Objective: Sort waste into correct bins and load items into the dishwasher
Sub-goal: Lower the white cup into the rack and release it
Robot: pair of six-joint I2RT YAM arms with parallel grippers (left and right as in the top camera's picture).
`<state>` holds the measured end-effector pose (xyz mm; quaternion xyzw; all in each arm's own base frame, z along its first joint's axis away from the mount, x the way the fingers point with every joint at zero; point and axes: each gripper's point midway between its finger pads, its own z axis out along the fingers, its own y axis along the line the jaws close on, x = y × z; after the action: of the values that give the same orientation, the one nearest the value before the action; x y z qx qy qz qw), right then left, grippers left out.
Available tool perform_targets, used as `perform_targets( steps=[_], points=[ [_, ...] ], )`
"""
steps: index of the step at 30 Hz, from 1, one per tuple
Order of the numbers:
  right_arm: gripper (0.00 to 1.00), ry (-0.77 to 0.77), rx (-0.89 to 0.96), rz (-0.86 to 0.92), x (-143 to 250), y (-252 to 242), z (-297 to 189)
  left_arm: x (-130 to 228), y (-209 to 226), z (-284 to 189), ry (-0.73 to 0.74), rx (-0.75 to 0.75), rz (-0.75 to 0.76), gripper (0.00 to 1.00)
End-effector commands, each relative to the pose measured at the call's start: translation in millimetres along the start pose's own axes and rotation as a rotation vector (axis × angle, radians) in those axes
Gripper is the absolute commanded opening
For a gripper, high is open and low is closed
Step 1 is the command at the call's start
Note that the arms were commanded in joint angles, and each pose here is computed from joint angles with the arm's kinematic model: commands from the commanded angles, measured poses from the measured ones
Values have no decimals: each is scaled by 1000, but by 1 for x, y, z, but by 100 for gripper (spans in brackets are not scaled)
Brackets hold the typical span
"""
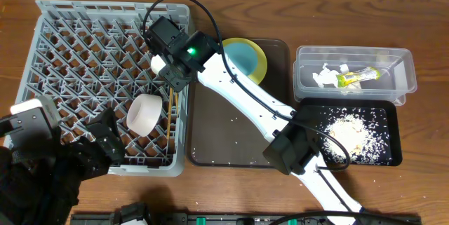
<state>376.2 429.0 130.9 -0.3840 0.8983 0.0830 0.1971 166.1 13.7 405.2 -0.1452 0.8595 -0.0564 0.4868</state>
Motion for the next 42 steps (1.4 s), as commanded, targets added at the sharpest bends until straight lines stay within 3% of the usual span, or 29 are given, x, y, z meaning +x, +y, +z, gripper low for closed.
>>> perform_targets(
  steps=[1, 10, 18, 20, 22, 23, 25, 42],
  points=[
    [60, -14, 11, -35, -4, -2, 5, -2, 1, -1, -8, -7, -8, 97],
    [79, -58, 8, -112, -14, -1, -11, -2, 1, -1, -8, -7, -9, 97],
    [79, -164, 14, -51, -37, -10, -46, -2, 1, -1, -8, -7, -8, 97],
    [72, -162, 16, 3, -37, -18, -46, -2, 1, -1, -8, -7, -9, 97],
    [53, -136, 20, 73, -31, -27, -44, -2, 1, -1, -8, -7, -8, 97],
    [34, -117, 22, 111, -26, -32, -42, -2, 1, -1, -8, -7, -8, 97],
    [4, -86, 19, 172, -19, -38, -39, -2, 1, -1, -8, -7, -9, 97],
    [1, -142, -50, 102, -25, 8, 20, -2, 1, -1, -8, -7, -8, 97]
  ],
)
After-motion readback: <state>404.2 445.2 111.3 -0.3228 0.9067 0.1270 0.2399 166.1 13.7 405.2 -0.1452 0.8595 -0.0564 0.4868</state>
